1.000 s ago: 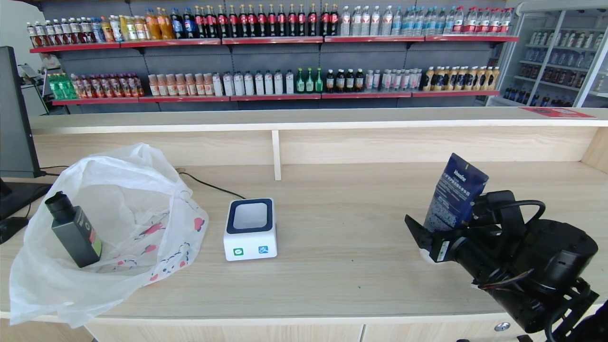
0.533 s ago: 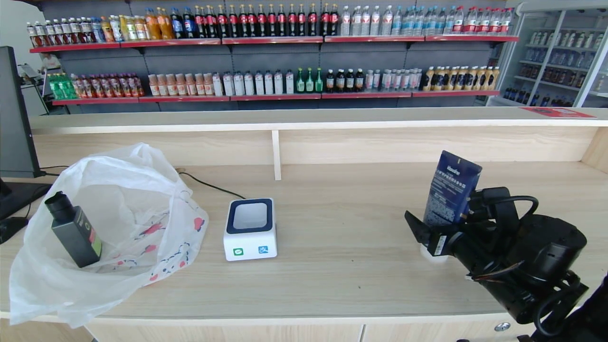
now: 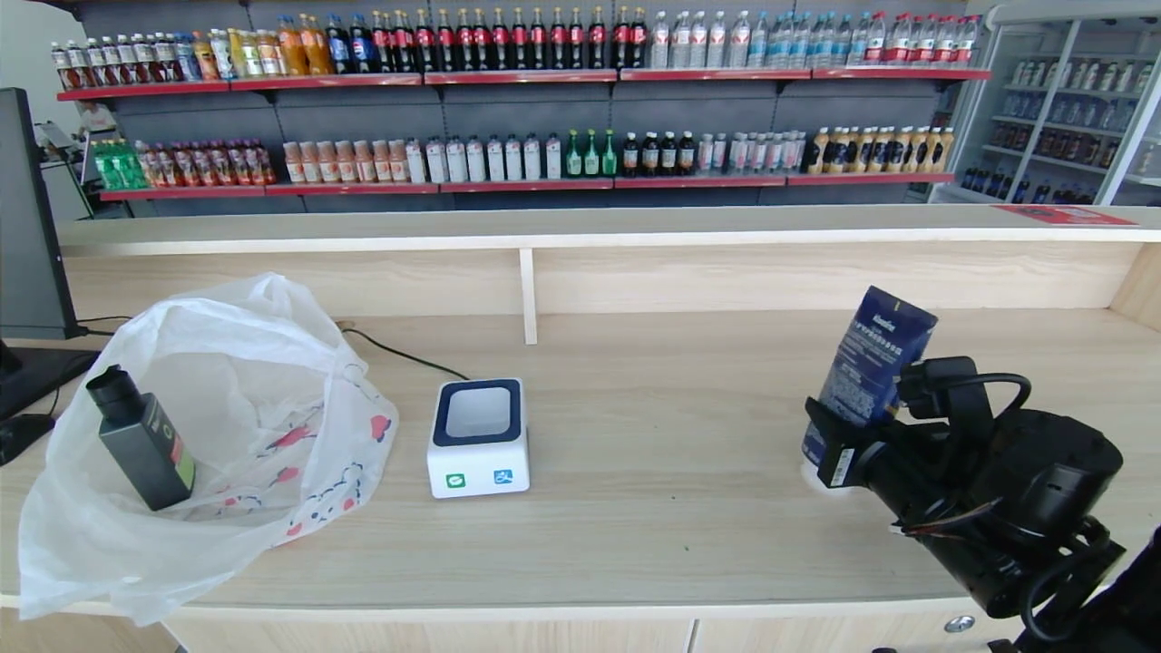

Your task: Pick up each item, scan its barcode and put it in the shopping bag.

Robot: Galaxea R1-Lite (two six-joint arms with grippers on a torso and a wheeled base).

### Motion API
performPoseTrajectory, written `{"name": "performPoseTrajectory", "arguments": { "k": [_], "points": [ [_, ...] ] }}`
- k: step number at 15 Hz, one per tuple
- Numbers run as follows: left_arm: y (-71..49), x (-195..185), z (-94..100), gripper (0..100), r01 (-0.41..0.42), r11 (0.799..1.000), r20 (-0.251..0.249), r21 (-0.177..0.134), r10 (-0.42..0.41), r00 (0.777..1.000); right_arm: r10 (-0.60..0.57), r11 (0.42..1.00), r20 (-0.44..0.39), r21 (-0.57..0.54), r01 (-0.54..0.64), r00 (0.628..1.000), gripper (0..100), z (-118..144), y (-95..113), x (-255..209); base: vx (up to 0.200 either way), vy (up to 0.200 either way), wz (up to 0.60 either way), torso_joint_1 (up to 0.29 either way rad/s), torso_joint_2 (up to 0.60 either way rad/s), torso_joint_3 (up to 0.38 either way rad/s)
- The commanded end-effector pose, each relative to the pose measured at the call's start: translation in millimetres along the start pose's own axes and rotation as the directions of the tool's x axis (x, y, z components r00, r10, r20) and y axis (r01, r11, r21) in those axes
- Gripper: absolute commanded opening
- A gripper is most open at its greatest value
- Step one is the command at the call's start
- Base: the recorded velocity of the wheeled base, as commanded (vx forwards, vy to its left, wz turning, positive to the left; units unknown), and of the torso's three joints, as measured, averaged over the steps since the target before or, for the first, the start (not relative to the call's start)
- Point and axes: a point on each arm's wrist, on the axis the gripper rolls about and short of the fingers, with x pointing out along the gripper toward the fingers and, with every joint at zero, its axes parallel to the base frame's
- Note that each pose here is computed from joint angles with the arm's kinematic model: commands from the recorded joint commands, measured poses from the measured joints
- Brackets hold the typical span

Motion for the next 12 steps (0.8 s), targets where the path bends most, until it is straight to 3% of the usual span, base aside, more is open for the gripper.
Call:
{"name": "performPoseTrajectory", "arguments": {
  "k": [1, 8, 12],
  "points": [
    [0.0, 0.0, 0.0, 100, -0.001, 1.000, 0.000, -0.001, 0.001, 1.000, 0.002, 1.000, 0.005, 0.001, -0.002, 1.000, 0, 1.6, 0.1, -1.0, 0.000, 0.000, 0.00, 0.000, 0.00, 0.000],
    [0.0, 0.0, 0.0, 100, -0.001, 1.000, 0.000, -0.001, 0.001, 1.000, 0.002, 1.000, 0.006, 0.001, -0.002, 1.000, 0, 3.0, -0.9, -4.5, 0.000, 0.000, 0.00, 0.000, 0.00, 0.000],
    [0.0, 0.0, 0.0, 100, -0.001, 1.000, 0.000, -0.001, 0.001, 1.000, 0.015, 1.000, 0.064, 0.017, -0.016, 0.998, 0, 18.0, 0.4, -12.1, 0.000, 0.000, 0.00, 0.000, 0.00, 0.000]
  ]
}}
